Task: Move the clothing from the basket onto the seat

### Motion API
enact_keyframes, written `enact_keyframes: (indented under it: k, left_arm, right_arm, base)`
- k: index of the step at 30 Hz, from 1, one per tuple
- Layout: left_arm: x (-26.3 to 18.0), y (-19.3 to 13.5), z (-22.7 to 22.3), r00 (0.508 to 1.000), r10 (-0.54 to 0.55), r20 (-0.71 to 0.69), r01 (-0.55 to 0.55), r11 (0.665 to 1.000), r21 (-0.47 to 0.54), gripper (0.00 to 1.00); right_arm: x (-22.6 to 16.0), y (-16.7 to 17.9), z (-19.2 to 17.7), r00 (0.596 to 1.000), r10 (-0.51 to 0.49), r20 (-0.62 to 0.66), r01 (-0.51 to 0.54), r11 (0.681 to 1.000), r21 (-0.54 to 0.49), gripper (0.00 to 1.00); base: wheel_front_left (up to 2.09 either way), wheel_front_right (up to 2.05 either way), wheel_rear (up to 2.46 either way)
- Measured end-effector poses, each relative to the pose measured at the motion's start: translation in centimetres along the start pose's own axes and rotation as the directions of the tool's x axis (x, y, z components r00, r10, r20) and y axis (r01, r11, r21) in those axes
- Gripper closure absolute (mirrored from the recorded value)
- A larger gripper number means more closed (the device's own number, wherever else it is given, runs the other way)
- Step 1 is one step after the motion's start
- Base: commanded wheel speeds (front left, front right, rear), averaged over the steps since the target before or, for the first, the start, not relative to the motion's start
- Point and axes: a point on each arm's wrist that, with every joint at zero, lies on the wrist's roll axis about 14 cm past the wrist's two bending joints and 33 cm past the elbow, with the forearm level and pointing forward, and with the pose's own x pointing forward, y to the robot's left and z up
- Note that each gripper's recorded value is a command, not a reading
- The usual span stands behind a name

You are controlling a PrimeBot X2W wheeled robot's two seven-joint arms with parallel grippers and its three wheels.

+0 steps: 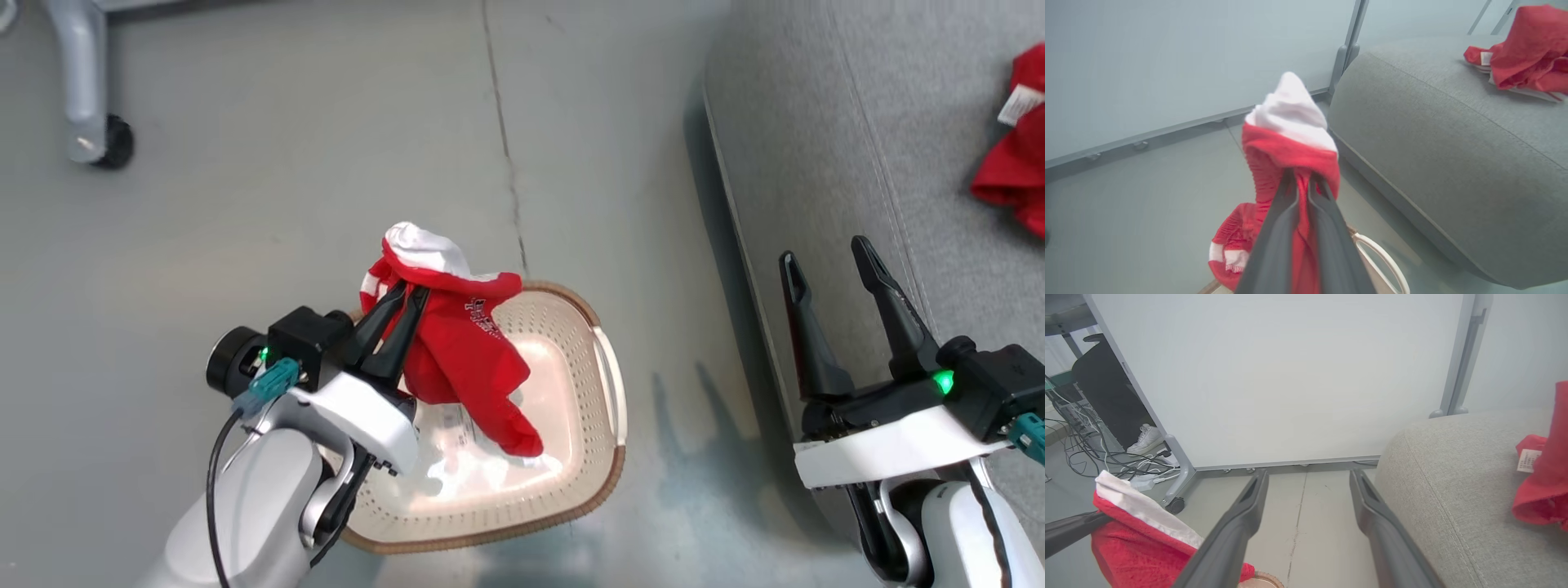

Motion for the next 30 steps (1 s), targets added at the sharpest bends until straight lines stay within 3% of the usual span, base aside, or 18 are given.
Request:
enact_keyframes:
  k: [8,18,30]
  left_arm:
    - [-4.2,1.1,7.6,0.971,0.099,0.219,-0.102,0.995,0.002,1.0]
    - [-9.0,0.3,15.5,0.879,0.138,0.457,-0.157,0.988,0.005,1.0]
    - [-13.7,-3.4,17.4,0.833,0.107,0.543,-0.141,0.99,0.022,1.0]
  right_arm:
    - [-1.2,1.5,1.5,1.0,0.03,-0.003,-0.03,0.999,-0.018,0.0]
    - [-3.4,2.8,3.4,0.998,0.054,0.016,-0.054,0.998,-0.02,0.0]
    - [-6.8,4.0,5.1,0.996,0.071,0.046,-0.07,0.997,-0.019,0.0]
  base:
    - [0.0,0.0,0.0]
    - [0.0,0.0,0.0]
    - [0.0,0.0,0.0]
